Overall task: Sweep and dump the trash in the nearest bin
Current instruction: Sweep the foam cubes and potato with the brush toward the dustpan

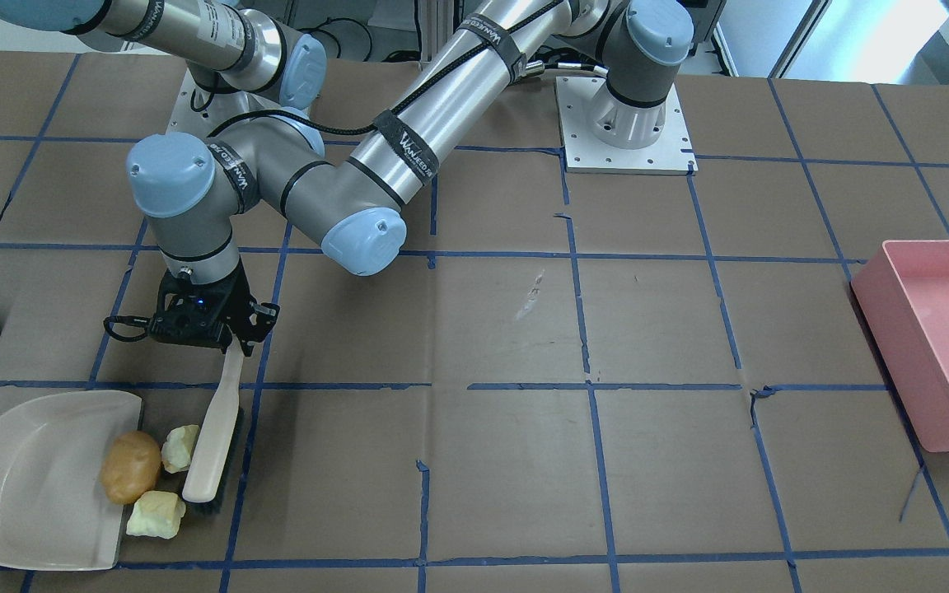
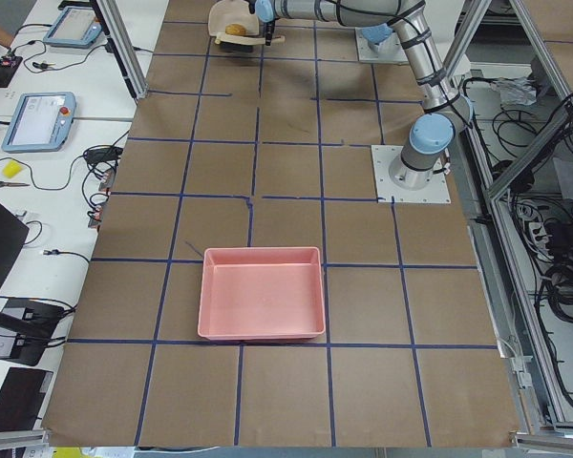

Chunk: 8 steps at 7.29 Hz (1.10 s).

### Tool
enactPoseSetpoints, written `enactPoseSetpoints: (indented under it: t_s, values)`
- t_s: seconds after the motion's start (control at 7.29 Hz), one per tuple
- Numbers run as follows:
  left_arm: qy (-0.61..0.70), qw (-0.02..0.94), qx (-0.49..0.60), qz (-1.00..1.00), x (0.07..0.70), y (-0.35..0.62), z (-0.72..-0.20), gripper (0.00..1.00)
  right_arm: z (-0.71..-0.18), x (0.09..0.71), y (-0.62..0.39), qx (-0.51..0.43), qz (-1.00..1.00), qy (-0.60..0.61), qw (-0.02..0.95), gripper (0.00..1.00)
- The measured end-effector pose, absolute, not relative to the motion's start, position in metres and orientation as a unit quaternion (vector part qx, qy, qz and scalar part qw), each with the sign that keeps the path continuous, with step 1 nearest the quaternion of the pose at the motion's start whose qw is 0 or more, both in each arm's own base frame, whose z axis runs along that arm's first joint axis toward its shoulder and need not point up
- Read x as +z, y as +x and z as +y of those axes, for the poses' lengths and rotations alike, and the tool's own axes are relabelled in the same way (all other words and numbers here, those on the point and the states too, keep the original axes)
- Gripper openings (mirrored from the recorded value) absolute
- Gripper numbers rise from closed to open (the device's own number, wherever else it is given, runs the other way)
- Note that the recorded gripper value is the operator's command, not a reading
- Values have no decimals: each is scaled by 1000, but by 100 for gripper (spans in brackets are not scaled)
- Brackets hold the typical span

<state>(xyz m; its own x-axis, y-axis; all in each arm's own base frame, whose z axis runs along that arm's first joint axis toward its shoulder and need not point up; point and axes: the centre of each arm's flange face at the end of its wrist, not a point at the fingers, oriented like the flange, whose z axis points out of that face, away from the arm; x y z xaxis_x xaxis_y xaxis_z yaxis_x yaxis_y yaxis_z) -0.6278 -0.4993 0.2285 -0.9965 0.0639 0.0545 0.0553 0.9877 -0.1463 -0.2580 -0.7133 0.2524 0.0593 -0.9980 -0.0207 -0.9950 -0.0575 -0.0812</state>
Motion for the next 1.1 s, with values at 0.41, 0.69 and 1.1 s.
enactPoseSetpoints:
  t_s: [0.41, 0.69, 1.1]
  values:
    - [-25, 29, 82, -996, 227, -639, -514, 2, -713, 254, -258, -19, 686, -726, 36, 0]
    - [-38, 9, 63, -997, 223, -649, -525, 2, -713, 254, -258, -19, 686, -726, 36, 0]
    - [-45, -3, 51, -998, 223, -648, -525, 2, -712, 255, -258, -18, 686, -726, 37, 0]
